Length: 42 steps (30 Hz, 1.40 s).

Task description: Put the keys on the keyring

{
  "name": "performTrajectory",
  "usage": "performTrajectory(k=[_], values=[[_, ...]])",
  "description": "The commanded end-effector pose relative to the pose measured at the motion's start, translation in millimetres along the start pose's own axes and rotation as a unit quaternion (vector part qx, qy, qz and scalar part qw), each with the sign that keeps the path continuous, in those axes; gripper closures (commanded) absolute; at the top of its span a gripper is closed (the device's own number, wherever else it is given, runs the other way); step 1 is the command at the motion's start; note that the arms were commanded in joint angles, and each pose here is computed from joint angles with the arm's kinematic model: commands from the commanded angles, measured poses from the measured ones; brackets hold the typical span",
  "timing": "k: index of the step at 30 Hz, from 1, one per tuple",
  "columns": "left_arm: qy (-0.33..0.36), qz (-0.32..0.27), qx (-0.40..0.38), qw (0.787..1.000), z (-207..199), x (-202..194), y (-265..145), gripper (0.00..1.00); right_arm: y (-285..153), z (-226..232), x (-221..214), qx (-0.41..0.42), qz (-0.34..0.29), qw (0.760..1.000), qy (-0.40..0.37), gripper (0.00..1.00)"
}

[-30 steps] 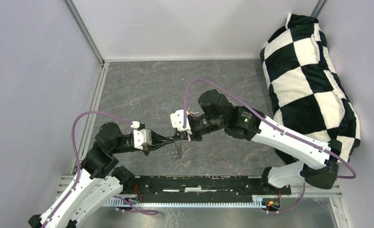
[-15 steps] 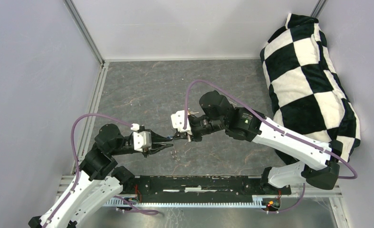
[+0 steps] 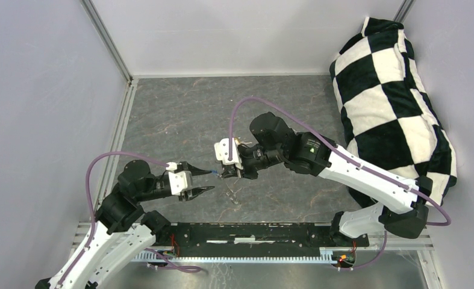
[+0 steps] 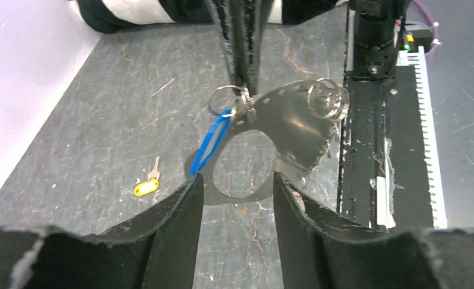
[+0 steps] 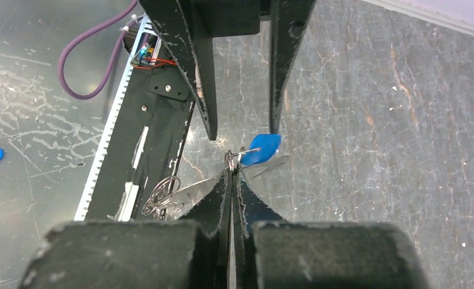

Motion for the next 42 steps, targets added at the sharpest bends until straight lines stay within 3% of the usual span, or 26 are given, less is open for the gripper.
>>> performTrajectory(k=[1, 7, 16, 23, 26, 31, 35, 42], values=[[0.045, -0.022, 0.057, 0.997, 22, 22, -4, 0.45, -5, -2, 13, -0.003, -0.011, 1.000, -0.008, 1.00], [0.027, -0.041, 0.021, 0.999, 17, 28, 6, 0.40, -2, 1, 13, 0.008, -0.012, 1.000, -0.004, 1.00], [0.112, -0.035, 0.046, 0.992, 28, 29, 2, 0.38, 0, 3, 5, 0.012, -0.001, 1.000, 0.000, 1.00], [0.102, -0.045, -0.036, 0.993, 5, 27, 8, 0.39, 5, 0, 7, 0.015, 0.000, 1.000, 0.010, 1.00], [0.086, -0.033, -0.082, 0.992, -6, 22, 12, 0.48, 5, -1, 9, 0.014, -0.002, 1.000, 0.010, 1.00], [0.072, -0.022, -0.095, 0.993, -8, 17, 13, 0.59, 3, -3, 10, 0.006, -0.001, 1.000, 0.009, 1.00], [0.075, -0.008, -0.069, 0.995, -2, 9, 13, 0.67, 3, -4, 11, 0.004, -0.003, 1.000, 0.009, 1.00], [0.103, -0.028, 0.025, 0.994, 26, 22, 9, 0.97, 3, -6, 9, -0.002, 0.001, 1.000, 0.014, 1.00]])
Point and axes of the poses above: each gripper's point midway between its finger pads, its own y axis out along the fingers, its own z axis along the line the jaws close on, x = y × z, the point moved 2 cm from there along -y, back along the fingers, and after that the axes turned 2 degrees about -y, right-handed, at the moved point
